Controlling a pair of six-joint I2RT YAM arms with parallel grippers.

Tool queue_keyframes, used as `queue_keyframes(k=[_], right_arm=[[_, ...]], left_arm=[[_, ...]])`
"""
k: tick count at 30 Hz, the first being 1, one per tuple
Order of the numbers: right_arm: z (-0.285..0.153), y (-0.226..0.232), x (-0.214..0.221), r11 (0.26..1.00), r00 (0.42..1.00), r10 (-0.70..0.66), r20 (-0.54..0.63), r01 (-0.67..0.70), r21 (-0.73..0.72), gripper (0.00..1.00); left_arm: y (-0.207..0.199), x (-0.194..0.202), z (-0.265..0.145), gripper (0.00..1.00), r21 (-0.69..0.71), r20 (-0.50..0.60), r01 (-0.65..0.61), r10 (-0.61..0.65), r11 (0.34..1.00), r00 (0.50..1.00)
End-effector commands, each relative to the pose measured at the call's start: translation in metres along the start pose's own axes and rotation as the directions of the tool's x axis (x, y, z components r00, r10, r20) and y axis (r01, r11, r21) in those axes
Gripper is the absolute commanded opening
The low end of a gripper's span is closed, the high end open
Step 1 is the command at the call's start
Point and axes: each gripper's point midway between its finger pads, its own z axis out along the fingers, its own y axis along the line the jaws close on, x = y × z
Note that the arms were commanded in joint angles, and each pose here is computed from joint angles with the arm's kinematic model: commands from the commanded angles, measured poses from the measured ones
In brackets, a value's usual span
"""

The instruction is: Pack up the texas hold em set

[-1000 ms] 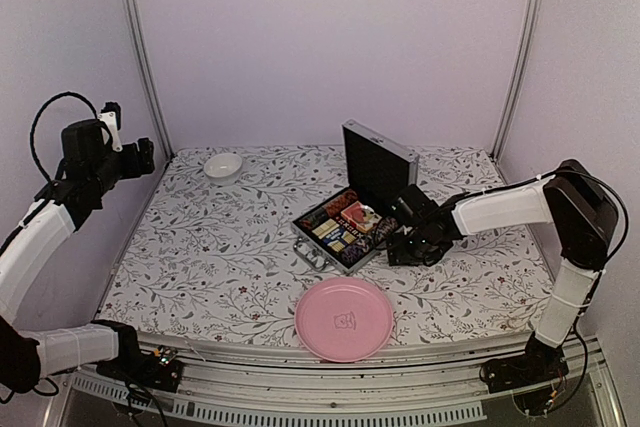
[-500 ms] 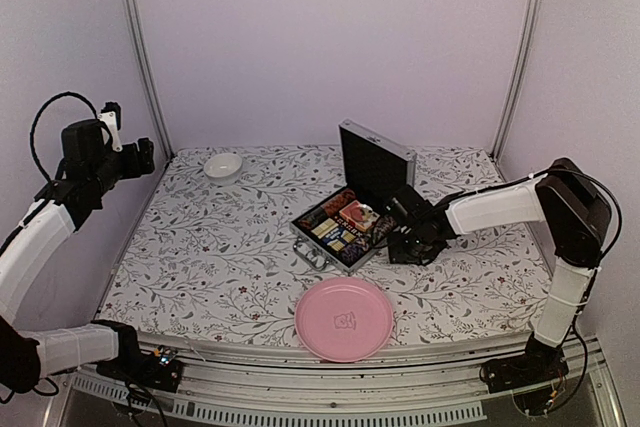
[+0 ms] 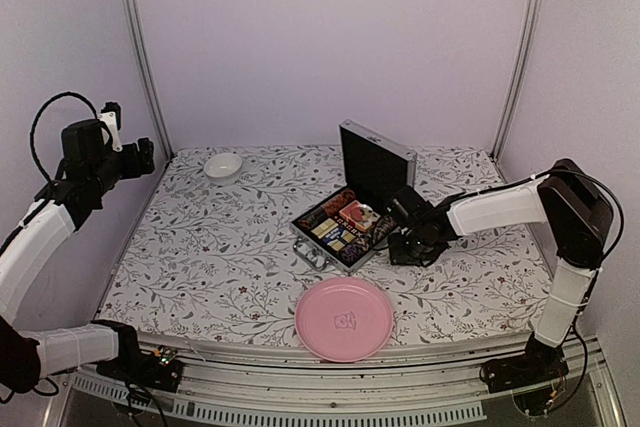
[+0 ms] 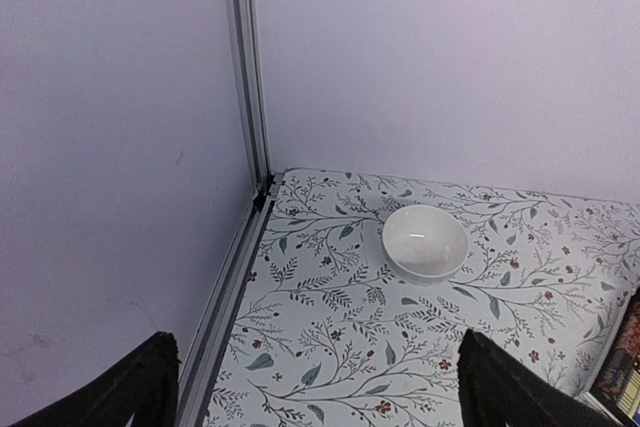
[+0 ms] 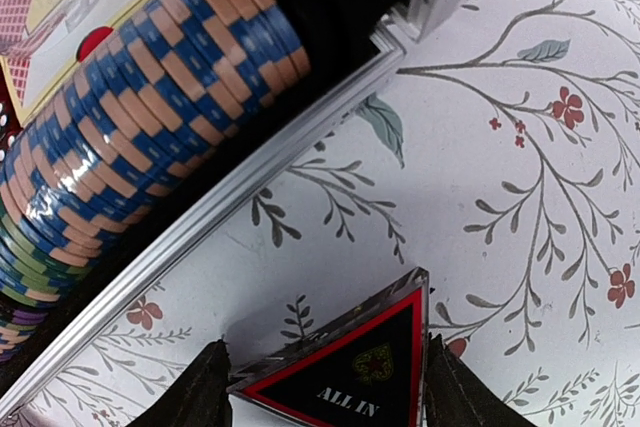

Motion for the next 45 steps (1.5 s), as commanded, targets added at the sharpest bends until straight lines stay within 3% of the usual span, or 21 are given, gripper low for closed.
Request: queue_keyframes(k=[1, 9, 15, 20, 30, 45], right_arm=[[-0.012, -0.006, 0.01, 1.0, 1.0, -0.014, -0.018, 0.014, 0.007, 0.51], [-0.04, 0.0, 0.015, 0.997, 0.999, -0.032, 0.012, 0.033, -0.069, 0.5], [-0.091, 0.057, -0.007, 0.943, 0.973, -0.172, 0.155, 0.208, -0.259, 0.49], [-0.116, 0.101, -0.044, 0.901, 0.945, -0.206, 0.254, 0.284, -0.328, 0.49], [-0.063, 0.166, -0.098, 0.918, 0.955, -0.155, 0.253, 0.234, -0.321, 0.48], [-0.013, 0.175, -0.074, 0.945, 0.996, 0.046, 0.077, -0.018, -0.327, 0.47]], left_arm=[[0.002, -0.004, 0.0, 0.97, -0.003, 0.013, -0.002, 0.002, 1.0, 1.0], [0.002, -0.004, -0.001, 0.97, -0.001, 0.015, 0.0, 0.0, 1.0, 1.0], [0.002, -0.006, -0.002, 0.97, 0.001, 0.02, 0.002, -0.002, 1.0, 1.0], [0.001, -0.005, -0.002, 0.97, 0.005, 0.019, 0.004, -0.004, 1.0, 1.0], [0.001, -0.006, -0.003, 0.97, 0.006, 0.023, 0.005, -0.005, 1.0, 1.0], [-0.001, -0.006, -0.002, 0.97, 0.018, 0.019, 0.007, -0.008, 1.0, 1.0]])
